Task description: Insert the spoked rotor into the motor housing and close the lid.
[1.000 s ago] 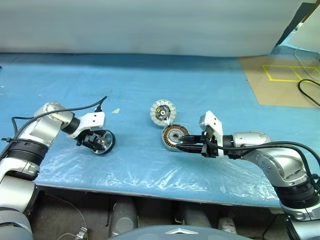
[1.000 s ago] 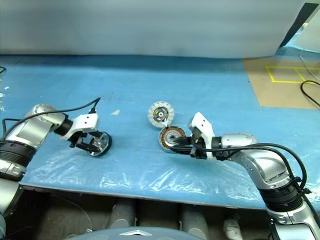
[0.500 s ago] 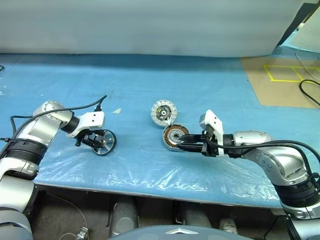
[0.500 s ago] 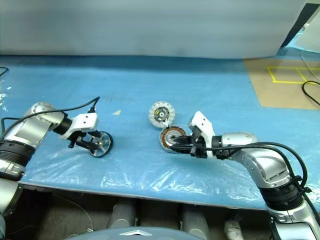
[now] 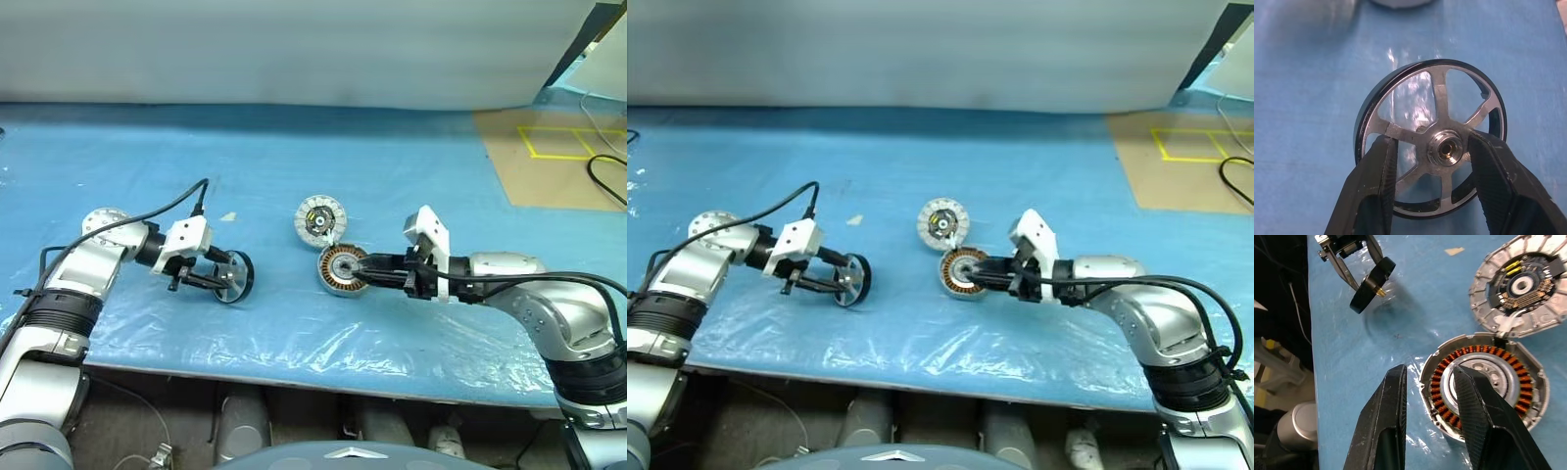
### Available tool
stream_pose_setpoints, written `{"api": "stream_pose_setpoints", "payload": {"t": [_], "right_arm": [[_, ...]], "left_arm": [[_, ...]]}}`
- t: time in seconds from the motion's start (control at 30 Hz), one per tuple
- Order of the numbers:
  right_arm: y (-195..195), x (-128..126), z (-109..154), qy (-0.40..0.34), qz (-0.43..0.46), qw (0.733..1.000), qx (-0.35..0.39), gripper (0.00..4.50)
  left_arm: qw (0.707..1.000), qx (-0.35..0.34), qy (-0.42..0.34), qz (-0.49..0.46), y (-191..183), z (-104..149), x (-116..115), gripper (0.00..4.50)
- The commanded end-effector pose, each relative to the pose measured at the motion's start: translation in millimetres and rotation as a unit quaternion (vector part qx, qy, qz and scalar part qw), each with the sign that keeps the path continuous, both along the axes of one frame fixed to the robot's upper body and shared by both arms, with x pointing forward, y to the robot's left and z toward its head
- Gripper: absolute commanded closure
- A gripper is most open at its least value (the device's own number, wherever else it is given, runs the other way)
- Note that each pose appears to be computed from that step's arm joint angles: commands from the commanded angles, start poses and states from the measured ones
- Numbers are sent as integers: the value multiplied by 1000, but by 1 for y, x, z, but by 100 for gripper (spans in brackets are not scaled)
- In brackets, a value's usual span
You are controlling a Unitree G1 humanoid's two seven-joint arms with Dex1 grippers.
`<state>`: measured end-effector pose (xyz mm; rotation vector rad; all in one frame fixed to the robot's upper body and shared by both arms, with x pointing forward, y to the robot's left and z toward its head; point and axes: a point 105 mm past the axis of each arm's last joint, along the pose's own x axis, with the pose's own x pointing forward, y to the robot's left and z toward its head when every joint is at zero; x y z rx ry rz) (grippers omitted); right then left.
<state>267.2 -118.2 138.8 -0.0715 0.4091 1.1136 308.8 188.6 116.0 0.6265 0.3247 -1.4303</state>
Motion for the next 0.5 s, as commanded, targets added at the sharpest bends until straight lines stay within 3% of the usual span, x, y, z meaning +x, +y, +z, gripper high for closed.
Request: {"api": "stream_pose_setpoints", "payload": {"t": [0.03, 0.23, 0.4, 0.5], "right_arm": [[11, -3, 28, -35, 14, 999, 29, 293], [1, 0, 27, -62, -26, 998, 19, 293], [-24, -6, -17, -21, -82, 996, 14, 293], [-41, -6, -37, -11, -118, 993, 20, 293]], "left_arm": [[997, -61, -55, 11, -5, 26, 4, 256], [986, -154, -60, 2, -39, 38, 5, 256], [973, -230, -31, -4, -74, 48, 8, 256], [971, -237, -2, -12, -88, 43, 8, 256]]}}
